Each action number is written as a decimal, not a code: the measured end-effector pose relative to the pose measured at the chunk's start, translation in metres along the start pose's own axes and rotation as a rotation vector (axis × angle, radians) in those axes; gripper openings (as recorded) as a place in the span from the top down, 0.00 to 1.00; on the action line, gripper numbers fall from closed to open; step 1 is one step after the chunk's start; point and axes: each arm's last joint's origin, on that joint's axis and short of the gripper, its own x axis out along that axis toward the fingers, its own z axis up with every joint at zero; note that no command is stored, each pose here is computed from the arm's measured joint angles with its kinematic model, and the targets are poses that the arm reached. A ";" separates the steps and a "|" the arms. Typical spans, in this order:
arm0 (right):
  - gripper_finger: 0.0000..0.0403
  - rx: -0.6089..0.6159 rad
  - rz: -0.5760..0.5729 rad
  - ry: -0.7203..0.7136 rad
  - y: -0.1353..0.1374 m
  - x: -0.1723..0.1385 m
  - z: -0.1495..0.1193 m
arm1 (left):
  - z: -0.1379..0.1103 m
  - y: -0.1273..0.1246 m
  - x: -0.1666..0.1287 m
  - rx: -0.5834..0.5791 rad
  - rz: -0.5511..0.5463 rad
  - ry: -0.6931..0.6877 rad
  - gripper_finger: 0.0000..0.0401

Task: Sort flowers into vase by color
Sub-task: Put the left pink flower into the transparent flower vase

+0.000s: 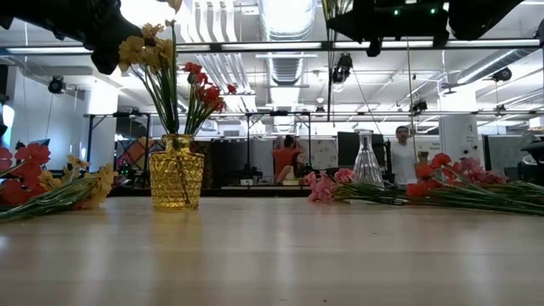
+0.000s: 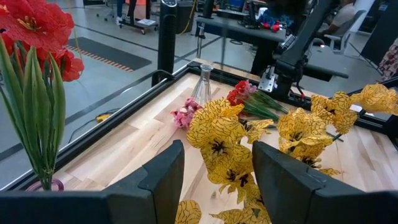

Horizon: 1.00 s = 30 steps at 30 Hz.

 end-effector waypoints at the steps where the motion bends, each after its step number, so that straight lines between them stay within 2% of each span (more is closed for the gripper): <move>1: 0.96 0.003 -0.015 -0.005 -0.004 -0.001 0.001 | 0.000 0.000 0.000 0.000 0.000 0.000 0.57; 13: 0.96 -0.064 -0.203 0.034 -0.030 -0.031 0.029 | 0.000 0.000 0.000 -0.003 0.006 -0.001 0.57; 16: 0.96 -0.090 -0.253 0.084 -0.032 -0.034 0.025 | 0.000 0.001 0.000 -0.003 0.034 -0.006 0.57; 30: 0.96 -0.133 -0.278 0.142 -0.037 -0.023 0.010 | 0.000 0.002 0.000 -0.011 0.058 -0.010 0.57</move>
